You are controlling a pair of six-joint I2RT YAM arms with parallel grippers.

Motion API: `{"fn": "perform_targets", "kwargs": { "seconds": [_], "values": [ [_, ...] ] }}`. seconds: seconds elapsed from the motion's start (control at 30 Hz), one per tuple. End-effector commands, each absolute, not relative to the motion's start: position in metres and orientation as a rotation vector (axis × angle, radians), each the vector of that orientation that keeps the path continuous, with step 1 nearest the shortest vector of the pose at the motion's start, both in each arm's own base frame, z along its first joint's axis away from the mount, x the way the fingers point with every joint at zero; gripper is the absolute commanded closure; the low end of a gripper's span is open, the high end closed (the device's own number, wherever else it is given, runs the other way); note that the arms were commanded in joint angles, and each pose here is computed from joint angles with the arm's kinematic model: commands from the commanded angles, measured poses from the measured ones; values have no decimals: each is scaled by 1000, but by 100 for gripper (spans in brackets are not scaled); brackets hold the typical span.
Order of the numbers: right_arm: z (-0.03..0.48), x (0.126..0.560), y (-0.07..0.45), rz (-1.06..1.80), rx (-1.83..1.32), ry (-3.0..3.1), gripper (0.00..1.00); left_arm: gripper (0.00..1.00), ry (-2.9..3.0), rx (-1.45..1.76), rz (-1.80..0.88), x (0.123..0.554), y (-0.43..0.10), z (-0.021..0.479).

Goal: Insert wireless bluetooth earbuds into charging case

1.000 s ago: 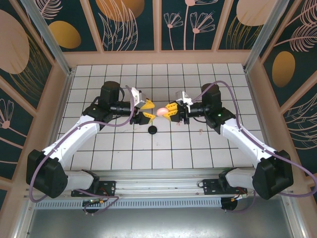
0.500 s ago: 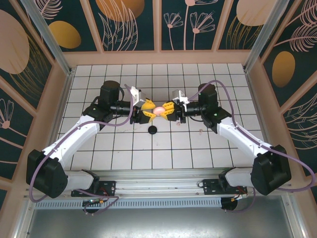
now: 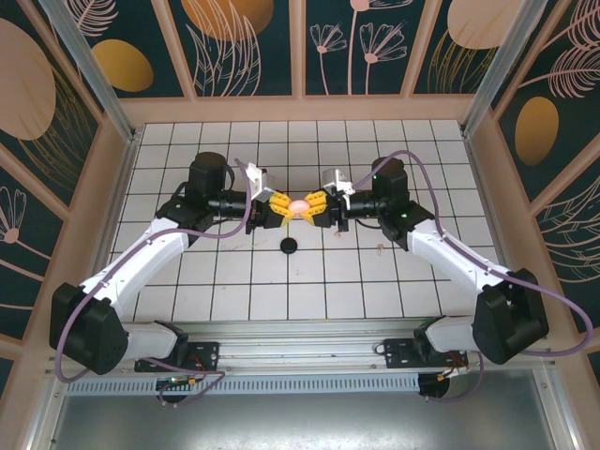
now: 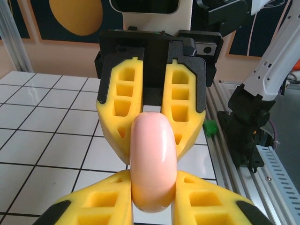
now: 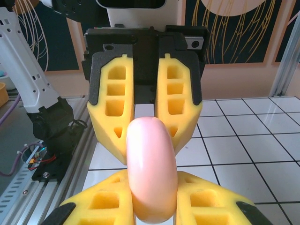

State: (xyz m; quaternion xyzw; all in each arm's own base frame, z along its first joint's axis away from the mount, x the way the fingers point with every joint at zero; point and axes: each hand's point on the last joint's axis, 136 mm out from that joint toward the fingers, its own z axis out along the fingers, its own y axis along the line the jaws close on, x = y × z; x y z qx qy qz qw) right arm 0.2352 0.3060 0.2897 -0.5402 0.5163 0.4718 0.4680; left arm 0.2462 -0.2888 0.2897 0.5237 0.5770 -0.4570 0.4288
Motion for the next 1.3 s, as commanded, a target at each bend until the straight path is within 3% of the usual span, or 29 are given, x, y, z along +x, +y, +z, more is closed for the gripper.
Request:
{"fn": "perform_targets", "kwargs": {
  "seconds": [0.0, 0.17, 0.27, 0.63, 0.93, 1.07, 1.17, 1.27],
  "values": [
    [309, 237, 313, 1137, -1333, 1190, 89, 84, 1393, 1340, -1153, 239, -291, 295],
    [305, 235, 305, 1120, -1346, 1236, 61, 87, 1414, 1353, -1073, 242, -288, 288],
    [303, 233, 301, 1092, -1383, 1246, 56, 87, 1417, 1361, -1042, 243, -286, 285],
    [306, 237, 308, 1126, -1457, 1239, 61, 87, 1411, 1380, -1044, 242, -287, 286],
    [299, 236, 311, 1132, -1473, 1249, 60, 87, 1402, 1371, -1056, 241, -287, 290],
    [300, 237, 312, 1127, -1475, 1246, 73, 87, 1404, 1369, -1061, 242, -288, 290],
    [301, 237, 311, 1121, -1479, 1239, 82, 77, 1408, 1359, -1055, 243, -288, 291],
    [304, 237, 311, 1112, -1475, 1225, 83, 67, 1407, 1351, -1066, 243, -288, 290]
  ]
}}
